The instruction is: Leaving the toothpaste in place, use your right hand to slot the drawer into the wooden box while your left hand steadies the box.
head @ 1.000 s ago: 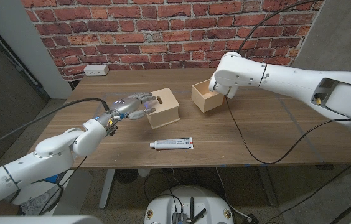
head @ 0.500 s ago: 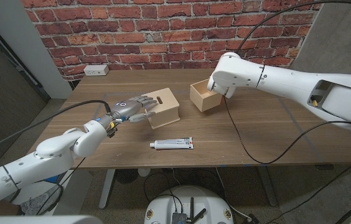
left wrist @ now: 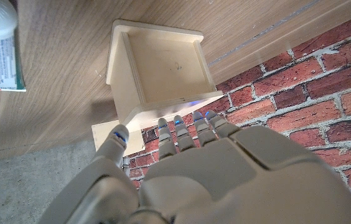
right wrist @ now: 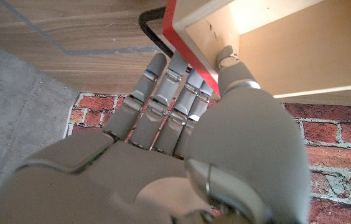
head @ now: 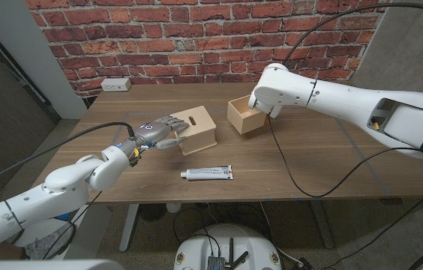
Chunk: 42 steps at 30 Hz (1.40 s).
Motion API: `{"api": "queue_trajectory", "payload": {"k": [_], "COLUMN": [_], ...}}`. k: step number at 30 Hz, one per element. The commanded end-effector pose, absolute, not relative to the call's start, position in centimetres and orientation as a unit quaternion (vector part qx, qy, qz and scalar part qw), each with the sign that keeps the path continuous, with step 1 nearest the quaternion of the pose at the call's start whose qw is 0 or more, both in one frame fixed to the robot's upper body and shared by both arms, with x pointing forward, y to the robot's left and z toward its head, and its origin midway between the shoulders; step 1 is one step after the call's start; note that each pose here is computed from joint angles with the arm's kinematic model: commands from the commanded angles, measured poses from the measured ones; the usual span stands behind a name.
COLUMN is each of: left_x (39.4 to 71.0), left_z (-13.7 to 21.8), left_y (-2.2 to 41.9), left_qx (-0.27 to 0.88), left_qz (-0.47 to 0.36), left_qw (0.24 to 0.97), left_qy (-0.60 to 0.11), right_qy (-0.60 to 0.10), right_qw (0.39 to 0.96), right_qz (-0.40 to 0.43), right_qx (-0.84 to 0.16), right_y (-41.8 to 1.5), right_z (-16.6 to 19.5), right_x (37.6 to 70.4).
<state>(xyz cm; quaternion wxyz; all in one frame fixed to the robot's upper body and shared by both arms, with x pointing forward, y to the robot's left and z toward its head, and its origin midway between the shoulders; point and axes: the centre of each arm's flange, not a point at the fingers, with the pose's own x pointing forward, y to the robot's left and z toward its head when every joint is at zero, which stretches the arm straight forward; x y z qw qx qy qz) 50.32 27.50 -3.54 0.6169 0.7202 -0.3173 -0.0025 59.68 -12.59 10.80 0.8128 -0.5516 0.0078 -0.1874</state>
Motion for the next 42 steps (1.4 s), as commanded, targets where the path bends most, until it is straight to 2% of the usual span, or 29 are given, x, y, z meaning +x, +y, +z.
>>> {"api": "queue_trajectory", "payload": {"k": [1, 42], "left_x": [50.5, 50.4], "left_z": [-3.7, -4.0], "left_y": [27.4, 27.4], "left_qx": [0.728, 0.728], "left_qz": [-0.004, 0.005], "left_qw": [0.611, 0.620], "left_qy": [-0.311, -0.294], "right_qy": [0.010, 0.004], "right_qw": [0.813, 0.796], "right_qz": [-0.183, -0.182], "right_qx": [-0.552, -0.578], "right_y": [-12.2, -7.8], "right_z": [10.8, 10.0], "right_x": [59.9, 62.1]}}
